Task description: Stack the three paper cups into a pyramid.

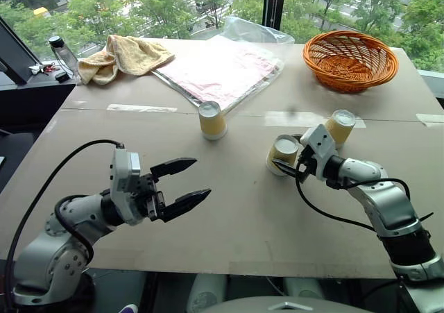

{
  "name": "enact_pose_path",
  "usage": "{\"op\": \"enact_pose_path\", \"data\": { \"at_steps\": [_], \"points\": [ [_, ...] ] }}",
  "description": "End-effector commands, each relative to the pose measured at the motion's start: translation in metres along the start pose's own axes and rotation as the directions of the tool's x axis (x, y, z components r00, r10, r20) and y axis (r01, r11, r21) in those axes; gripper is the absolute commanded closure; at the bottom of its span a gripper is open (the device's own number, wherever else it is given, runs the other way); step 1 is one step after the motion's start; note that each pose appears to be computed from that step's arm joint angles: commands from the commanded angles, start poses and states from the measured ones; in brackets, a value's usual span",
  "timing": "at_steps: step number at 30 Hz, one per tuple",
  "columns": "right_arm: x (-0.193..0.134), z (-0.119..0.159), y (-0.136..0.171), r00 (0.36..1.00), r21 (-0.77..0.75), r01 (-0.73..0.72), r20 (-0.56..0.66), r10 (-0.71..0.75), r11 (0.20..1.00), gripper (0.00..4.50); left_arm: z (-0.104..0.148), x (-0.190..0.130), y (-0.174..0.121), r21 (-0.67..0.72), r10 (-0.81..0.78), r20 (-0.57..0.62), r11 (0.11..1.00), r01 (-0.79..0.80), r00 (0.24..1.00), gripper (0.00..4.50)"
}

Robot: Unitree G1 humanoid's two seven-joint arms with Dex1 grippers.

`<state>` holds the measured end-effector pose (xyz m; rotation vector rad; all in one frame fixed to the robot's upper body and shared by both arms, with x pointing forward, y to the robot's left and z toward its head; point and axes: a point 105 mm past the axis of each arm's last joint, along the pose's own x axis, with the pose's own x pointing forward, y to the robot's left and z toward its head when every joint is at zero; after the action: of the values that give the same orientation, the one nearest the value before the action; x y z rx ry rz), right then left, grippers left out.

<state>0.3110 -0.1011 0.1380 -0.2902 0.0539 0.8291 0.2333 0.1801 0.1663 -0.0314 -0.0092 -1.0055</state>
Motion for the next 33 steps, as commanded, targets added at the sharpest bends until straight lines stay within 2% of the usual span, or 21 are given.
{"op": "enact_pose_path", "data": {
  "at_steps": [1, 4, 8, 15, 19, 22, 25, 28, 31, 33],
  "points": [
    [-0.023, 0.043, 0.008, 0.986, -0.091, -0.044, 0.159, 0.058, 0.995, 0.05, -0.004, -0.009, 0.027, 0.023, 0.124, -0.023, 0.992, -0.124, 0.992, 0.0],
    [-0.045, 0.057, 0.02, 0.97, -0.085, -0.096, 0.214, 0.113, 0.992, 0.05, -0.009, -0.015, 0.058, 0.031, 0.222, -0.084, 0.975, -0.22, 0.972, 0.0],
    [-0.076, 0.064, 0.039, 0.956, -0.136, -0.148, 0.234, 0.177, 0.98, 0.05, -0.009, 0.002, 0.092, 0.073, 0.265, -0.128, 0.963, -0.258, 0.956, 0.0],
    [-0.095, 0.067, 0.052, 0.961, -0.104, -0.084, 0.254, 0.108, 0.991, 0.05, -0.004, 0.051, 0.121, 0.093, 0.222, -0.126, 0.973, -0.211, 0.967, 0.0],
    [-0.101, 0.065, 0.056, 0.969, -0.095, -0.038, 0.239, 0.06, 0.995, 0.05, -0.007, 0.08, 0.128, 0.115, 0.165, -0.133, 0.982, -0.15, 0.977, 0.0],
    [-0.105, 0.068, 0.059, 0.97, -0.089, -0.01, 0.241, 0.031, 0.996, 0.05, -0.009, 0.095, 0.14, 0.125, 0.195, -0.135, 0.976, -0.179, 0.971, 0.0],
    [-0.111, 0.07, 0.064, 0.969, -0.079, 0.006, 0.245, 0.014, 0.997, 0.0, -0.011, 0.105, 0.144, 0.145, 0.173, -0.14, 0.978, -0.152, 0.975, 0.75],
    [-0.117, 0.066, 0.067, 0.97, -0.061, 0.022, 0.242, -0.007, 0.998, 0.0, -0.006, 0.109, 0.145, 0.14, 0.137, -0.115, 0.983, -0.121, 0.984, 2.0],
    [-0.12, 0.065, 0.068, 0.97, -0.048, 0.028, 0.244, -0.016, 0.998, 0.0, -0.002, 0.11, 0.138, 0.101, 0.057, -0.094, 0.994, -0.048, 0.994, 2.0],
    [-0.122, 0.063, 0.071, 0.969, -0.037, 0.029, 0.246, -0.019, 0.999, 0.0, 0.0, 0.113, 0.112, 0.074, -0.117, -0.086, 0.99, 0.124, 0.989, 2.0]
  ]
}}
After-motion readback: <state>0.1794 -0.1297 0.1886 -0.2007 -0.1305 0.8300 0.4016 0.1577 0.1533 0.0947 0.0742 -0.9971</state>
